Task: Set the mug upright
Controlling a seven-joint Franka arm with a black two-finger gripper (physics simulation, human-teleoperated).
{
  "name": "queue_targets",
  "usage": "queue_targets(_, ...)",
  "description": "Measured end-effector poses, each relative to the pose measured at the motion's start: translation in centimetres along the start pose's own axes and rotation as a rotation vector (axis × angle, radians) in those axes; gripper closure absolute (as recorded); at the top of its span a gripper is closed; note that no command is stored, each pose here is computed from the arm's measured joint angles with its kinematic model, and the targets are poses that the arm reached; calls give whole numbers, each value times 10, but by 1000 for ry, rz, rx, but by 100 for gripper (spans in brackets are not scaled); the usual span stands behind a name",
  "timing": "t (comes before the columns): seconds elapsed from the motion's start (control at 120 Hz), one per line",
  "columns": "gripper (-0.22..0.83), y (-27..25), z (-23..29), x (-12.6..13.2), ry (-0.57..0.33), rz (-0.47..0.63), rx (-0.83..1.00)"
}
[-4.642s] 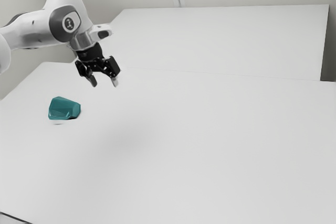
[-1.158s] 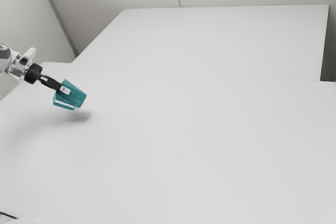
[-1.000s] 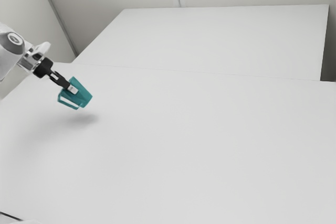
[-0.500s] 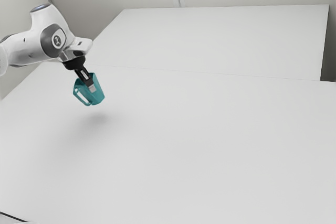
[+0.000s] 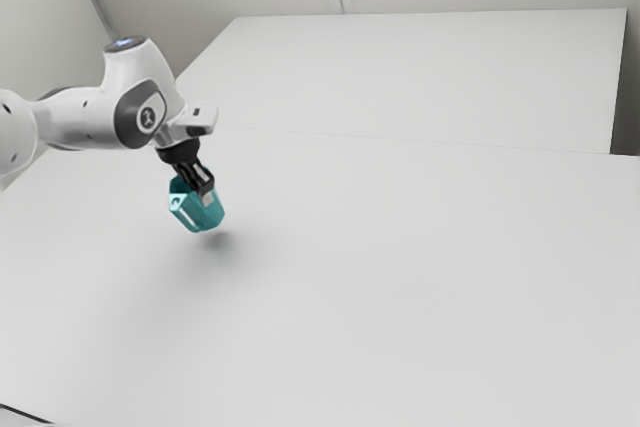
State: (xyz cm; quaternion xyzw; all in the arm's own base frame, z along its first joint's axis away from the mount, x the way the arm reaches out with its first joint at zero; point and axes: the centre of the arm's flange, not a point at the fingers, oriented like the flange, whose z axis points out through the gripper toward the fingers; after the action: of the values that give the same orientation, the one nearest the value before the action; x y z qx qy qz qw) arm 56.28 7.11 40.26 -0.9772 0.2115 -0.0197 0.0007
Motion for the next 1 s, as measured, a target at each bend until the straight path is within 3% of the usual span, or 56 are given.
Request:
queue_targets(0.7, 78, 29, 58, 19, -41, -128, 13)
queue_targets(0.875, 39, 35, 54, 22, -37, -140, 31)
queue_targets(1.0, 22, 36, 41, 22, -29, -158, 53)
